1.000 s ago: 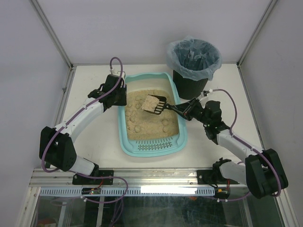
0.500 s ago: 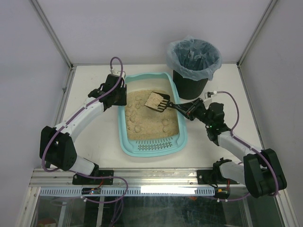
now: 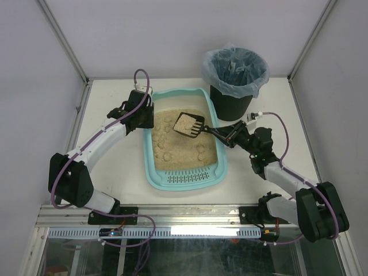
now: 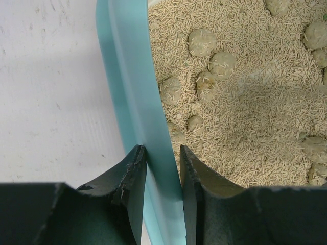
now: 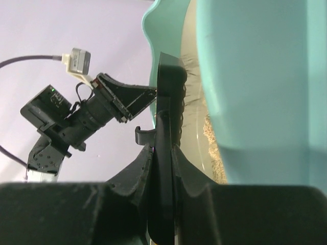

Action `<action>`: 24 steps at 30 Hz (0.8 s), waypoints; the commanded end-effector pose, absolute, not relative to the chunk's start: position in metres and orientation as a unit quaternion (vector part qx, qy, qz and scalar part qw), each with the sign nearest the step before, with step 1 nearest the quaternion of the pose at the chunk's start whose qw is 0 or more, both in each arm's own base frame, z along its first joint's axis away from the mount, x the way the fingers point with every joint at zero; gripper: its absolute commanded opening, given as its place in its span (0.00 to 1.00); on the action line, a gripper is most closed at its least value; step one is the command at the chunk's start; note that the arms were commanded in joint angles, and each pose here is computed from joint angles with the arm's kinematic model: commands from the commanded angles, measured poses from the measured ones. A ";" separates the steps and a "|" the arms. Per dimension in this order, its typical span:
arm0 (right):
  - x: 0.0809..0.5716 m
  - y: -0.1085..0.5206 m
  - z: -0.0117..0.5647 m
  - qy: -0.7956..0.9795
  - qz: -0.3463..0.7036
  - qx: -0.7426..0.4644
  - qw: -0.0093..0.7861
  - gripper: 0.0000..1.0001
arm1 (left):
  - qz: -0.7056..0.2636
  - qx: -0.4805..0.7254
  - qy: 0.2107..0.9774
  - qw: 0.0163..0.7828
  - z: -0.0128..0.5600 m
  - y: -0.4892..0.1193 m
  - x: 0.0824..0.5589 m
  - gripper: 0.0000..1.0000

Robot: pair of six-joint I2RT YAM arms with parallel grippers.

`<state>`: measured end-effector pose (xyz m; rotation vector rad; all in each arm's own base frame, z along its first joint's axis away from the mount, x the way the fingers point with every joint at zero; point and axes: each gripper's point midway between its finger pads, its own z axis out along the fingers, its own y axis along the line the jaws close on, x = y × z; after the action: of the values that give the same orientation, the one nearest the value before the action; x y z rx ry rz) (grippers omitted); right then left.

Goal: Clean the litter box

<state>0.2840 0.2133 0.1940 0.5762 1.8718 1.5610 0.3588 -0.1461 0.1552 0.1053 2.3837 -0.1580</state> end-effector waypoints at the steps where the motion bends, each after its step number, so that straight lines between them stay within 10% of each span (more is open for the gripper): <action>1: 0.280 0.222 0.236 0.673 0.640 0.168 0.331 0.00 | -0.074 0.052 0.924 0.371 0.154 -0.152 0.370 0.08; 24: 0.286 0.206 0.223 0.676 0.628 0.234 0.306 0.00 | -0.068 0.051 0.925 0.370 0.152 -0.149 0.369 0.11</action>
<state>0.2787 0.2272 0.2013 0.5763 1.9050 1.6841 0.3588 -0.1460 0.1552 0.1054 2.3850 -0.1570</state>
